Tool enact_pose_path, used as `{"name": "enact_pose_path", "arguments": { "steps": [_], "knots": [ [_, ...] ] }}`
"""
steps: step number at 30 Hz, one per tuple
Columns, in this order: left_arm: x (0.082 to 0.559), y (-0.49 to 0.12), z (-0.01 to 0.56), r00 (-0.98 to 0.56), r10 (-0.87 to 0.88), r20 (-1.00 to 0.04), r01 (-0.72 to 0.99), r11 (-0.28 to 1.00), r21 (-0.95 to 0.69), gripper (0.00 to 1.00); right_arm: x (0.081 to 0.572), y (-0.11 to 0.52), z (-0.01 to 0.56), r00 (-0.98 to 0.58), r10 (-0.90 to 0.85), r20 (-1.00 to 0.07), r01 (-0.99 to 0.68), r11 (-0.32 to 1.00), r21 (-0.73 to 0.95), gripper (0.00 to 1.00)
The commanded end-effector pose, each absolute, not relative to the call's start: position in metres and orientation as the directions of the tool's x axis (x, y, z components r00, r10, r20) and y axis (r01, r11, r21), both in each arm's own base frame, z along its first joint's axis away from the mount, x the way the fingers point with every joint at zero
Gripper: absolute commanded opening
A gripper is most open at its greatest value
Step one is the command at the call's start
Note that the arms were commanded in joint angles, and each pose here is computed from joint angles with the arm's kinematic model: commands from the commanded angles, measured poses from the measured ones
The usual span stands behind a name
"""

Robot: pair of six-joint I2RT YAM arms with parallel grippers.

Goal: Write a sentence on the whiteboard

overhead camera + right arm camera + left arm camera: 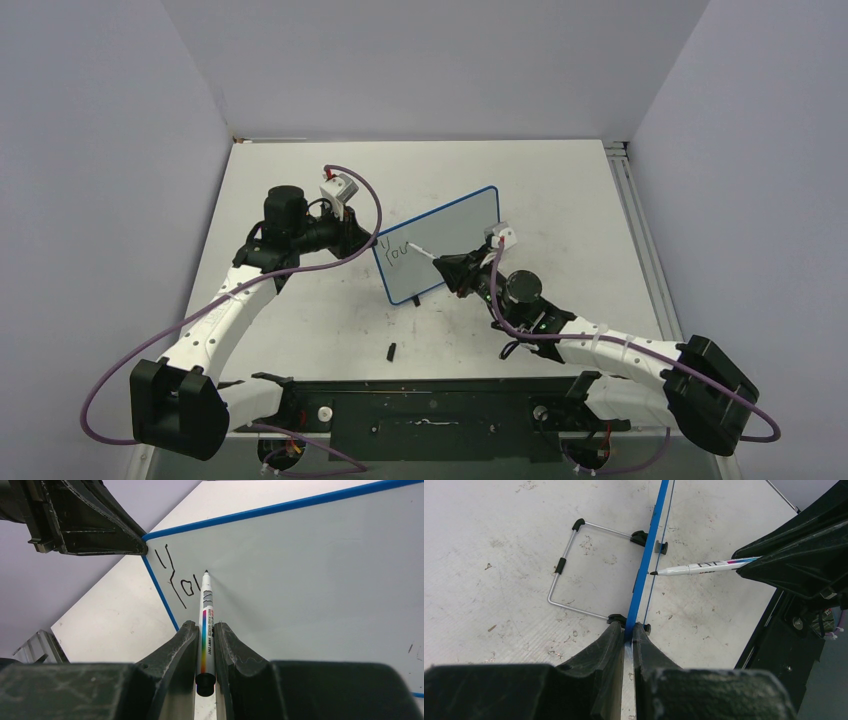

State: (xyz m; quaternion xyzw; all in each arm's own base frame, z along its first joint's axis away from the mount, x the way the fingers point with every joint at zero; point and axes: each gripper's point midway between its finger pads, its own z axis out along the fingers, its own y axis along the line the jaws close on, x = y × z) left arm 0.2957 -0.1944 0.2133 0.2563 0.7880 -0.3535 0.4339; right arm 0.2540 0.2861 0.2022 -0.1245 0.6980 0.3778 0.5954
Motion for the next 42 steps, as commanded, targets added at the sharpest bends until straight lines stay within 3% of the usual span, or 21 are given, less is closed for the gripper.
{"name": "enact_pose_path", "arguments": {
  "steps": [1, 12, 30, 42],
  "knots": [
    [0.293, -0.197, 0.219, -0.487, 0.091, -0.869, 0.725, 0.597, -0.344, 0.0, 0.255, 0.284, 0.209, -0.246, 0.327, -0.912, -0.622, 0.669, 0.407, 0.05],
    [0.293, -0.198, 0.219, -0.488, 0.092, -0.868, 0.725, 0.596, -0.345, 0.0, 0.253, 0.281, 0.191, -0.277, 0.309, -0.91, -0.606, 0.679, 0.414, 0.05],
    [0.293, -0.197, 0.219, -0.488, 0.091, -0.868, 0.725, 0.597, -0.345, 0.0, 0.252, 0.282, 0.237, -0.197, 0.373, -0.907, -0.644, 0.648, 0.407, 0.05],
    [0.293, -0.198, 0.219, -0.489, 0.091, -0.868, 0.725, 0.596, -0.346, 0.0, 0.259, 0.288, 0.232, -0.193, 0.354, -0.915, -0.645, 0.657, 0.391, 0.05]
  ]
}}
